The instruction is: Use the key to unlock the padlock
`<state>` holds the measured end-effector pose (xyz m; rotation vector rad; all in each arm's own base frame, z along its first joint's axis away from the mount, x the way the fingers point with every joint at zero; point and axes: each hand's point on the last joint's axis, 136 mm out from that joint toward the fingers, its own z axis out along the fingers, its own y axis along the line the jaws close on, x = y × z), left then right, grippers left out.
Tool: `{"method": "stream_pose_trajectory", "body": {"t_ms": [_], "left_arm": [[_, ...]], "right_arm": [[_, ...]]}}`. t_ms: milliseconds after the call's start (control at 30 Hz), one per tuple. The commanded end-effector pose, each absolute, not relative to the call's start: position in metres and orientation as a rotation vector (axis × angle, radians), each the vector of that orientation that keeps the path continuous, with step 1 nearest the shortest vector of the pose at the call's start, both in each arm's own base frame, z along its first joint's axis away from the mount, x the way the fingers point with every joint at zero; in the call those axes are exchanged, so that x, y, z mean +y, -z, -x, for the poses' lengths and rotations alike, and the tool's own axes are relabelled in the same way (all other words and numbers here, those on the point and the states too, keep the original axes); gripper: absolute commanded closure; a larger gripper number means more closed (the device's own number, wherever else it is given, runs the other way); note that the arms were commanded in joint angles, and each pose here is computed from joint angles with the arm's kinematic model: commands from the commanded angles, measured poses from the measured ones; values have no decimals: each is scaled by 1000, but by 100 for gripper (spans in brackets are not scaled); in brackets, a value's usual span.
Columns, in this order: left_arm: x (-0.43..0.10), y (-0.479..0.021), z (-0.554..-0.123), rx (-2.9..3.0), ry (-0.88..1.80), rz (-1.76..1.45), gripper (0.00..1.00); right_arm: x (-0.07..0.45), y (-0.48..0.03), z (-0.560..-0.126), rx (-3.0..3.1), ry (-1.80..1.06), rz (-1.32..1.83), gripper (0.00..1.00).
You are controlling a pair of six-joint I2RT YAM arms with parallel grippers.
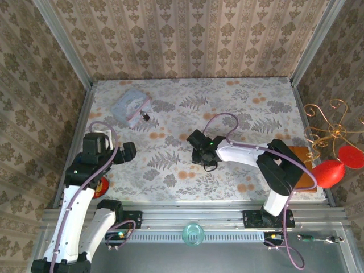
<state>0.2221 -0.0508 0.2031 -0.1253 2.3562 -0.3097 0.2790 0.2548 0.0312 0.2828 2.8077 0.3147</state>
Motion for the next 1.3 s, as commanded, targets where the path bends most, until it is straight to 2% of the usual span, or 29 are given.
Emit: {"method": "stream_pose_trajectory", "body": {"t_ms": [0, 367, 733, 867, 1267], "left_arm": [[-49, -198, -223, 2369, 301, 118, 0], [-48, -195, -224, 2385, 294, 128, 0], [-44, -191, -226, 2399, 277, 153, 0], [-42, -191, -226, 2403, 268, 160, 0], [-40, -189, -226, 2409, 254, 173, 0]], "right_arm": [[268, -34, -288, 2801, -339, -267, 68], [258, -13, -294, 2820, -269, -272, 71], [244, -28, -300, 2773, -159, -192, 69], [235, -25, -303, 2785, -48, -162, 68], [229, -7, -299, 2835, 52, -115, 68]]}}
